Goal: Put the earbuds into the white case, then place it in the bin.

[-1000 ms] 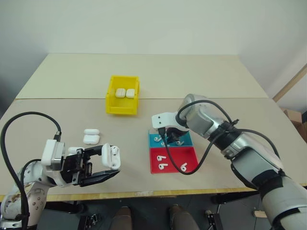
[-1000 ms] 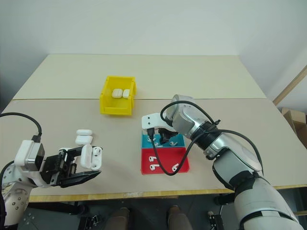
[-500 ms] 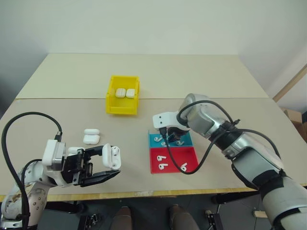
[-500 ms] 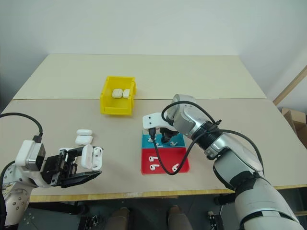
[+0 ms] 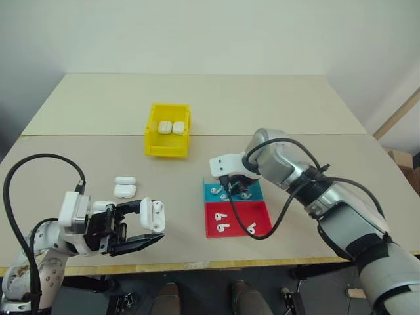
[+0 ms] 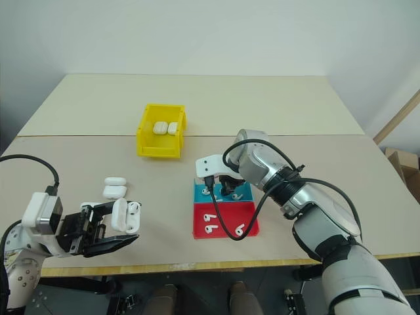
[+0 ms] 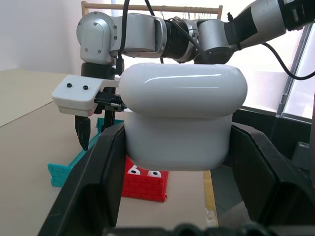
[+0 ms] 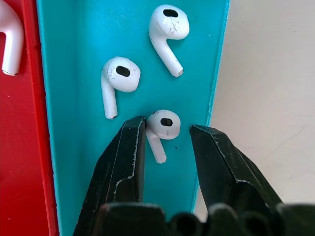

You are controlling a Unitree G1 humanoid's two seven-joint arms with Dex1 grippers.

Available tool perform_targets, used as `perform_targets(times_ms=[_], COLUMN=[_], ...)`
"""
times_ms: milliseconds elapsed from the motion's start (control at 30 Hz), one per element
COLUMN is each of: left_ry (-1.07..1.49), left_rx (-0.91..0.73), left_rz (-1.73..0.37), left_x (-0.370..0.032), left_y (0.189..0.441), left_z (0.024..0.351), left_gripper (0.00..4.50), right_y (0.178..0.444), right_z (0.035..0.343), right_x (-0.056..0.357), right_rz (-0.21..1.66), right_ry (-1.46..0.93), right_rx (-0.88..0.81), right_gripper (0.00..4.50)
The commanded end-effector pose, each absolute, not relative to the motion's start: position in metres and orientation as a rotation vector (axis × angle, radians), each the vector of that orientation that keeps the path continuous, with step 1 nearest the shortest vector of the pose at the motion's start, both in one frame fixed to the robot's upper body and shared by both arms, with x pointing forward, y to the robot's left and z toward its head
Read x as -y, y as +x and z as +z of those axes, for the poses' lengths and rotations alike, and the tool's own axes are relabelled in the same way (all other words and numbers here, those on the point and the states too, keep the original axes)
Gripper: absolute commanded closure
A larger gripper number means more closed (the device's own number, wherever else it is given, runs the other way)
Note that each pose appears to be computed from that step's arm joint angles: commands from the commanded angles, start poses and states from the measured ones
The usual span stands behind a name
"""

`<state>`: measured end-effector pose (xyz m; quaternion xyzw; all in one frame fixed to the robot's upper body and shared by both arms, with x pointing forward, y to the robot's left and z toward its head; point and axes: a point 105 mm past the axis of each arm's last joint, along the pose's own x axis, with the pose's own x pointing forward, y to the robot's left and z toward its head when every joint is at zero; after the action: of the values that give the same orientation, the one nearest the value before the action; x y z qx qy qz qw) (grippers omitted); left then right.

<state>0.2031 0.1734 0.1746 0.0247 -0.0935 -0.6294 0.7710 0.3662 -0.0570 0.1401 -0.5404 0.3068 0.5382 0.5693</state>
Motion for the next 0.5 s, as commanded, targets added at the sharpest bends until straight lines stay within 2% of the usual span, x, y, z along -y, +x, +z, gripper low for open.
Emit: perform_targets(times_ms=[33,500], left_ry=[0.086,0.088], left_rx=[0.238,0.235], left_rz=[-1.375,-1.375], left_x=[-0.1721,-0.1714], left_y=[0.2011,0.2012], left_z=[0.1798,0.1791], left_gripper=[1.67,1.67], right_y=[0.3663,0.3679], right_z=[0.1432,0.1424], right_x=[0.0594,0.0598], right_rz=[1.264,1.259], right_ry=[-1.284,-1.311], right_rx=[-0.703,-0.688], right_gripper=[3.23,3.23])
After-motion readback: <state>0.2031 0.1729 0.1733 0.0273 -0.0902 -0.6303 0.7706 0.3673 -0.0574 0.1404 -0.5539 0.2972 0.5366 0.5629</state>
